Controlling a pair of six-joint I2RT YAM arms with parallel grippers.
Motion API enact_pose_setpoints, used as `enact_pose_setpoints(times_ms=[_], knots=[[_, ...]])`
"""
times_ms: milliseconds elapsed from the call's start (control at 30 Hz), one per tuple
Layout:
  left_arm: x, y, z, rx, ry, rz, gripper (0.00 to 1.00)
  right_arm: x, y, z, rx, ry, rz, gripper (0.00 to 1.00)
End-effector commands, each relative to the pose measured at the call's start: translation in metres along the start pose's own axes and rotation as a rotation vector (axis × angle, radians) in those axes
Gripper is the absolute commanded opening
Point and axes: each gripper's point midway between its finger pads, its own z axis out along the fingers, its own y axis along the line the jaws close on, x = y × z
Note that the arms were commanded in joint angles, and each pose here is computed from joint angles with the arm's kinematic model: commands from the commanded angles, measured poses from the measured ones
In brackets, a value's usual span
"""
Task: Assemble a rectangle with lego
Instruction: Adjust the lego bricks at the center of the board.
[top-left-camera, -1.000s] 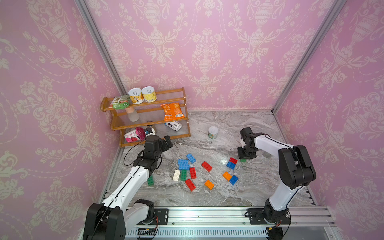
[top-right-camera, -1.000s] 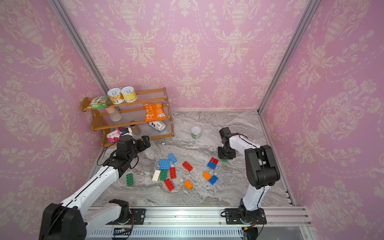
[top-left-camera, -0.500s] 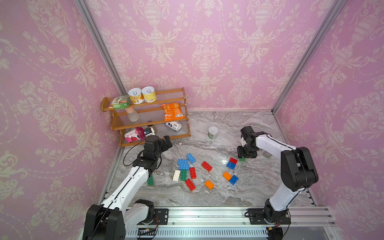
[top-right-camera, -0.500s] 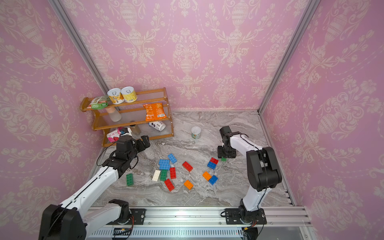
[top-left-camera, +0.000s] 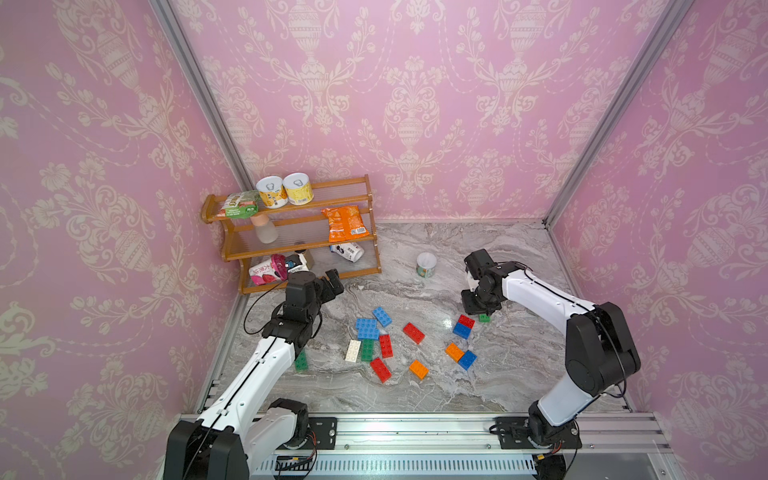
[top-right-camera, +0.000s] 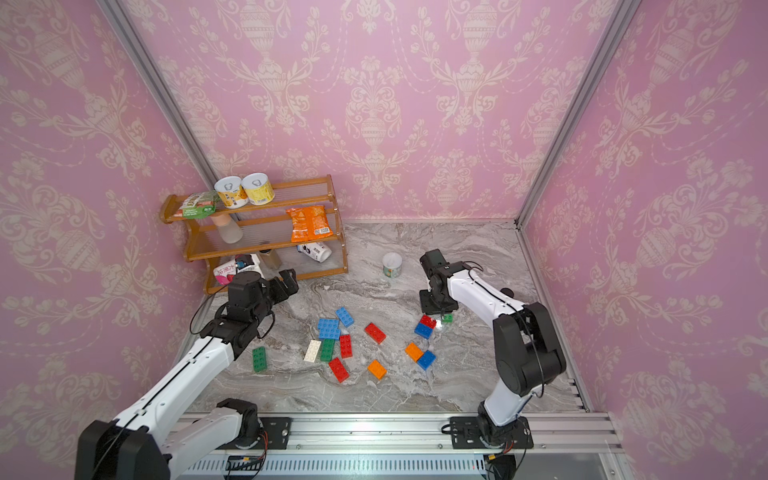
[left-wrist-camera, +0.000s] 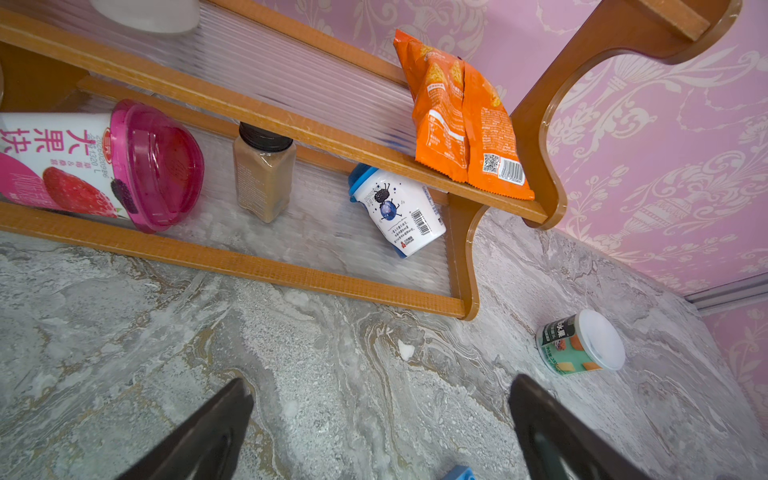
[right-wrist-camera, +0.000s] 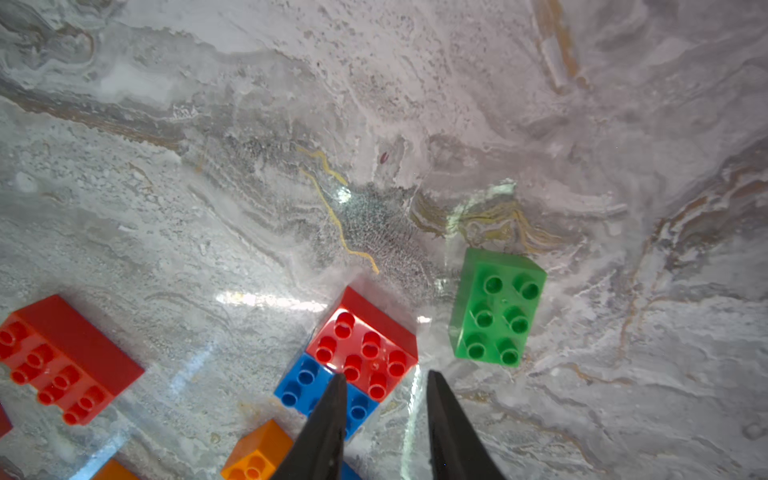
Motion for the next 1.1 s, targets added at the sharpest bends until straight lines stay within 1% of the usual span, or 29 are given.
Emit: enact_pose_setpoints(times_ms=[0, 133, 233, 367, 500, 533, 833, 1067], knots=[[-0.003, -0.008, -0.005, 0.03, 0.003, -0.013, 0.99, -0.011, 0.009, 0.007, -0.018, 0.001, 0.01, 0.31], [-0.003, -0.007, -0.007, 0.033, 0.001, -0.014, 0.99, -0.015, 0.003, 0.015, 0.026, 0.005, 0.015, 0.27], [-0.001, -0.005, -0.007, 0.03, 0.002, -0.014, 0.99, -0.013, 0.003, 0.021, 0.031, 0.019, 0.018, 0.25], [0.0, -0.005, -0.007, 0.03, 0.0, -0.016, 0.99, -0.004, 0.0, 0.029, 0.041, 0.053, 0.031, 0.21], [-0.001, -0.005, -0.007, 0.032, 0.001, -0.014, 0.99, 0.007, -0.001, 0.029, 0.033, 0.057, 0.056, 0.2], [-0.001, -0.005, -0.007, 0.031, -0.002, -0.014, 0.99, 0.02, -0.004, 0.033, 0.037, 0.081, 0.063, 0.2], [-0.001, -0.008, -0.003, 0.04, 0.005, -0.015, 0.99, 0.062, -0.008, 0.026, 0.006, 0.107, 0.157, 0.2], [-0.001, -0.007, -0.003, 0.038, 0.001, -0.017, 0.99, 0.09, 0.012, 0.029, -0.075, 0.108, 0.235, 0.2]])
